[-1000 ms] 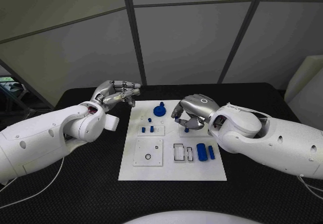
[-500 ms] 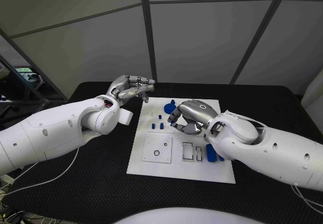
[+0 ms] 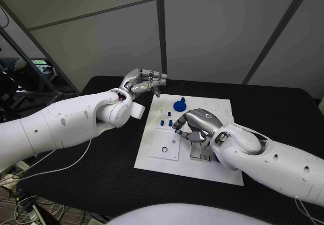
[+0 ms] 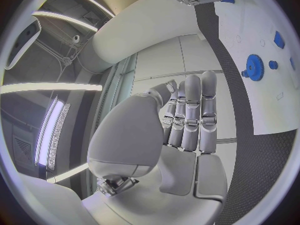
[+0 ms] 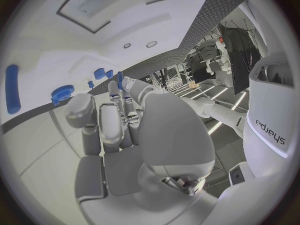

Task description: Assemble the parts on the task board

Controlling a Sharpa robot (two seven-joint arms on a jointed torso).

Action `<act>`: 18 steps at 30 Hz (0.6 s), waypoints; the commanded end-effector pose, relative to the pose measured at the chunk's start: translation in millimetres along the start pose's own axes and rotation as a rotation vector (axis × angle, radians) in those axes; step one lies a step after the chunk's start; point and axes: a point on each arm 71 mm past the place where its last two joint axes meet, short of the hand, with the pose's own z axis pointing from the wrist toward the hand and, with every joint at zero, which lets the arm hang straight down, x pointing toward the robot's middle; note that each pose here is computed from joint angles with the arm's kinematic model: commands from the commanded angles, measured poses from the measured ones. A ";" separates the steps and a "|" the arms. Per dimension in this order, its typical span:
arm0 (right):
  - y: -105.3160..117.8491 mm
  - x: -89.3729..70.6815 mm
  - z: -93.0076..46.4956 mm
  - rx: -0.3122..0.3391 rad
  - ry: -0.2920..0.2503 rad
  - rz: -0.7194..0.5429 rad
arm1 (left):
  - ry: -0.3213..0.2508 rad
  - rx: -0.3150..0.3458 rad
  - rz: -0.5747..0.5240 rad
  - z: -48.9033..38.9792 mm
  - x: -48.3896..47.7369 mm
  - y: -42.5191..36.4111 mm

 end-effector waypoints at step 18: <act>-2.6 15.5 -2.7 0.029 0.047 -0.007 | 0.010 0.027 0.001 3.0 5.1 -3.5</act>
